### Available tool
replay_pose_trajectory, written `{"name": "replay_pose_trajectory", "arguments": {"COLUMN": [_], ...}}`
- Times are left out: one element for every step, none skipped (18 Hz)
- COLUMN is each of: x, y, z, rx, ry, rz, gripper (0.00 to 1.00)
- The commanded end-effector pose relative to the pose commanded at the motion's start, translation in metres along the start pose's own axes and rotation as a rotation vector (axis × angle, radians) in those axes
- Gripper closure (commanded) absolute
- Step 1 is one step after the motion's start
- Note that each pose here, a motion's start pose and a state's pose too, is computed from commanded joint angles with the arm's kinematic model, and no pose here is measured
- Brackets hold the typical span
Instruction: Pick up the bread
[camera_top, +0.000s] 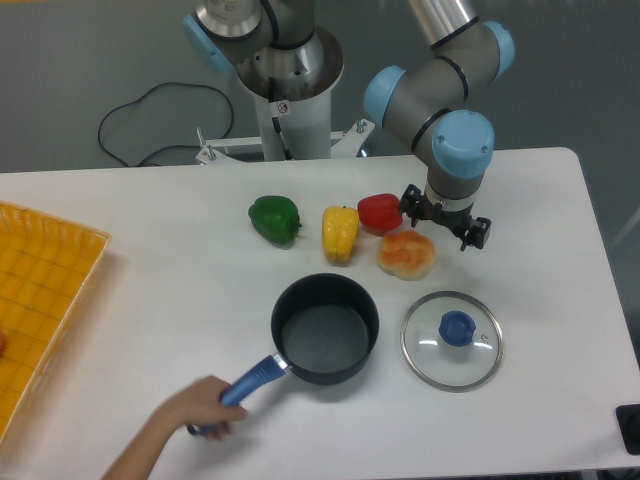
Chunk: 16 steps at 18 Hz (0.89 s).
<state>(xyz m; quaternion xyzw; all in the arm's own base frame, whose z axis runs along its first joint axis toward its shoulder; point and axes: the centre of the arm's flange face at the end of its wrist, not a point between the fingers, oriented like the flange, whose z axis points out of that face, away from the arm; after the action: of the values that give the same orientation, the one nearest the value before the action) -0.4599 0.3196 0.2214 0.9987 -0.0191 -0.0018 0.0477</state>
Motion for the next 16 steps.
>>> {"name": "replay_pose_trajectory", "arguments": {"x": [-0.001, 0.000, 0.000, 0.000, 0.000, -0.001, -0.002, -0.002, -0.002, -0.002, -0.002, -0.002, -0.001, -0.001, -0.002, -0.002], "y": [0.000, -0.001, -0.001, -0.002, -0.003, -0.004, -0.005, -0.006, -0.006, -0.007, -0.007, -0.007, -0.011, -0.014, -0.015, -0.015], "z": [-0.001, 0.000, 0.002, 0.005, 0.007, 0.008, 0.011, 0.014, 0.015, 0.016, 0.019, 0.020, 0.023, 0.024, 0.027, 0.027], "rx": [-0.001, -0.001, -0.002, -0.004, -0.005, -0.005, -0.005, -0.007, -0.008, -0.008, -0.011, -0.012, -0.016, -0.016, -0.019, -0.017], "ry": [-0.002, -0.001, 0.001, 0.006, 0.009, 0.006, 0.004, 0.008, 0.008, 0.009, 0.013, 0.014, 0.019, 0.018, 0.022, 0.022], "rz": [0.001, 0.003, 0.005, 0.007, 0.009, 0.010, 0.010, 0.012, 0.012, 0.013, 0.014, 0.014, 0.021, 0.027, 0.027, 0.027], "gripper": [0.03, 0.09, 0.16, 0.18, 0.19, 0.23, 0.26, 0.27, 0.29, 0.30, 0.30, 0.32, 0.34, 0.37, 0.42, 0.49]}}
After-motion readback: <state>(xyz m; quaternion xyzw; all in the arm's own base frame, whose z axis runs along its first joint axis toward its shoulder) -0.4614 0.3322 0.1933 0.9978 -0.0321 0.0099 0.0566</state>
